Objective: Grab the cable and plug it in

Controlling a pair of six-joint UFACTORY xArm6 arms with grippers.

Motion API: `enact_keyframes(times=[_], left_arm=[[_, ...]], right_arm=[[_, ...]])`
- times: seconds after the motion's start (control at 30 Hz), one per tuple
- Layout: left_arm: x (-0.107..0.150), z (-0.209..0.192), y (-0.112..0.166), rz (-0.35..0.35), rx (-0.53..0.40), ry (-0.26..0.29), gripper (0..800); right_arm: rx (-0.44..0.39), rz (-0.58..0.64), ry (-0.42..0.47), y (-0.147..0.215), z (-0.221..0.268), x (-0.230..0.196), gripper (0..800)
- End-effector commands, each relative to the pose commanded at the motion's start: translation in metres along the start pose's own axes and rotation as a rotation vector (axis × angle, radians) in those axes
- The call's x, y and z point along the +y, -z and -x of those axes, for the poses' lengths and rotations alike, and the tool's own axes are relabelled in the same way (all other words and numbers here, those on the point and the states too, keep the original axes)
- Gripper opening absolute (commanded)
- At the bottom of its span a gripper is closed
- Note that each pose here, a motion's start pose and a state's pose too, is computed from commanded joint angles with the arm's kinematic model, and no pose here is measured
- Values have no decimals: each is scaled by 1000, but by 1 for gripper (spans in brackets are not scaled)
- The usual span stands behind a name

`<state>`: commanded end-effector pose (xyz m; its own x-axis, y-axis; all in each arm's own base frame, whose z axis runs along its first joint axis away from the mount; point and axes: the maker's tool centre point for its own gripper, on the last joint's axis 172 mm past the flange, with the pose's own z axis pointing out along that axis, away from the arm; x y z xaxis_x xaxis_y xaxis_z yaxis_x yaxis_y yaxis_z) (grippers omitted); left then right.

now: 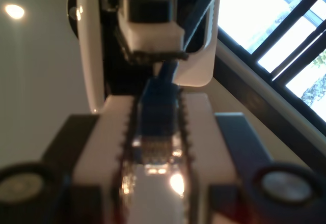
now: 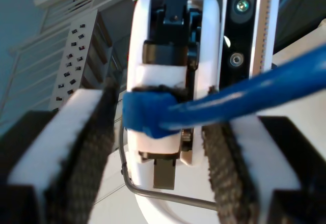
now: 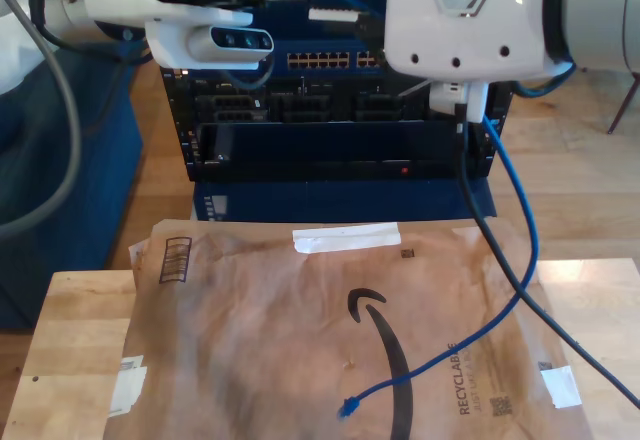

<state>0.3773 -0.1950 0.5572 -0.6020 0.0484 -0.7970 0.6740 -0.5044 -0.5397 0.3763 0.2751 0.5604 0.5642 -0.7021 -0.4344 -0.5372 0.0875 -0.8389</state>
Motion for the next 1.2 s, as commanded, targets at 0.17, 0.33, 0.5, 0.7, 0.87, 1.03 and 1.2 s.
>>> enact_keyframes(times=[0.17, 0.33, 0.5, 0.7, 0.87, 1.03, 1.2], left_arm=[[0, 0, -1, -3, 1, 0, 21], [-1, 0, -1, -4, 2, 8, 21], [0, -1, -1, -4, 1, 9, 45], [-10, -4, -4, -47, 9, 13, 408], [-12, -1, -4, -36, 10, 23, 662], [4, 11, 5, 70, -16, 17, 785], [18, 13, 43, 243, 4, 11, 795]], right_arm=[[0, 7, -1, -3, 0, 2, 246], [1, 7, -1, -3, -1, 2, 209], [2, 4, -4, -3, -1, 2, 107], [15, -24, -9, -4, -7, -1, 3], [14, -27, -13, -3, -7, -3, 3], [17, -38, -38, -1, -8, -8, 3], [31, -38, -48, -3, -14, -16, 1]])
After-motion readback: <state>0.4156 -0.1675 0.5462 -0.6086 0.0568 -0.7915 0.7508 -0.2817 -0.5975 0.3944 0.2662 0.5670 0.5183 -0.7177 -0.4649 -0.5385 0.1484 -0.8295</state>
